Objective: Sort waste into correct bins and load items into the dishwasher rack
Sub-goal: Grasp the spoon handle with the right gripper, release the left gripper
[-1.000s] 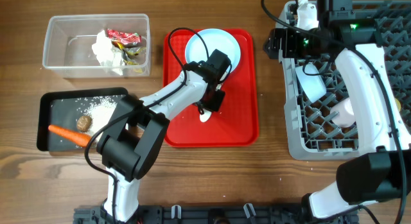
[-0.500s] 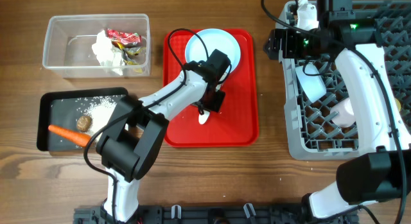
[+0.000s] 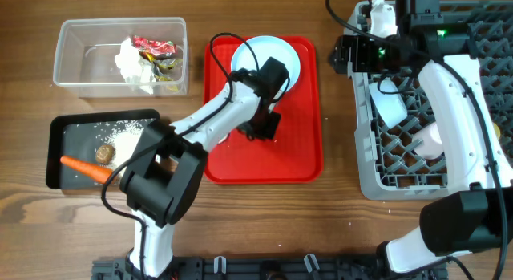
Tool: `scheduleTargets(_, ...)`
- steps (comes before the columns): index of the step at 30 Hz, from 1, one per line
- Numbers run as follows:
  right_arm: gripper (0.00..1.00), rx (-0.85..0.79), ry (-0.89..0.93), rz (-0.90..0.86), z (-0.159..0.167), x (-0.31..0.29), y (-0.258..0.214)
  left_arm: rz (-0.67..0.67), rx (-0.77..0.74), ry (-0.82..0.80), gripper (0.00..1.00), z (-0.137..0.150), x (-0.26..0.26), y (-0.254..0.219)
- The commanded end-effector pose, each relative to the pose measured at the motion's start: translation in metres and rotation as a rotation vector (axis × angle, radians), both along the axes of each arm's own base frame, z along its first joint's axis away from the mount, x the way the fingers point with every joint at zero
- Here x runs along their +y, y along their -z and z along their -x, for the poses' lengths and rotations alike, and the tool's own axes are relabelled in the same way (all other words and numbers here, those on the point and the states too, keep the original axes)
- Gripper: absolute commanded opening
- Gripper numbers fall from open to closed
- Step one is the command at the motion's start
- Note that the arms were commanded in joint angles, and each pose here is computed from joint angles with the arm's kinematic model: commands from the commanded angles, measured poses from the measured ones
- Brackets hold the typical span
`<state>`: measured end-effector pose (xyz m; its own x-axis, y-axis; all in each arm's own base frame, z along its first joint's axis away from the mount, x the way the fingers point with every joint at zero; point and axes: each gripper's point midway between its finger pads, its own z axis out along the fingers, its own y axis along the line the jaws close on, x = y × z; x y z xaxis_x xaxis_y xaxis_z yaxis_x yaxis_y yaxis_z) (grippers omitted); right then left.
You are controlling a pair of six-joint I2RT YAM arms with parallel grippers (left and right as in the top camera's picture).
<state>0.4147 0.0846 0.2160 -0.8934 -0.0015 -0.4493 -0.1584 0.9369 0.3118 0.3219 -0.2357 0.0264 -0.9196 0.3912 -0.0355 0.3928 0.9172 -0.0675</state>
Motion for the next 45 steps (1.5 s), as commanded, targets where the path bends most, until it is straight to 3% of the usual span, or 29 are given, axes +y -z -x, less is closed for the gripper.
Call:
scheduleTargets(1,1.00,-0.012,-0.050,-0.035,-0.001,0.016,-0.001,0.057,-0.107,-0.053,0.33,-0.033,0.005,-0.063)
scheduleTargets(4,1.00,-0.026,-0.091,-0.058,-0.001,0.032,-0.004,0.097,-0.209,-0.131,0.50,-0.057,0.031,-0.114)
scheduleTargets(7,1.00,-0.031,-0.142,-0.097,0.001,0.063,-0.005,0.132,-0.289,-0.269,0.58,-0.074,0.076,-0.150)
scheduleTargets(13,1.00,-0.009,-0.287,-0.127,0.008,0.148,0.023,0.143,-0.329,-0.628,0.62,-0.092,0.179,-0.174)
scheduleTargets(19,0.94,0.120,-0.461,-0.045,0.054,0.236,0.094,0.175,-0.264,-0.773,0.64,-0.087,0.232,-0.164)
scheduleTargets(25,0.90,0.263,-0.245,0.045,0.076,0.270,0.161,0.171,-0.263,-0.792,0.65,-0.087,0.240,-0.164)
scheduleTargets(30,0.89,0.336,-0.186,0.082,0.084,0.275,0.201,0.170,-0.260,-0.792,0.65,-0.086,0.240,-0.163)
scheduleTargets(41,0.94,0.390,0.103,0.140,0.065,0.248,0.248,0.166,-0.248,-0.793,0.65,-0.083,0.240,-0.162)
scheduleTargets(43,0.90,0.410,0.161,0.134,0.059,0.239,0.254,0.164,-0.243,-0.793,0.65,-0.082,0.240,-0.162)
scheduleTargets(45,0.71,0.429,0.217,0.134,0.054,0.231,0.263,0.163,-0.241,-0.794,0.65,-0.081,0.240,-0.162)
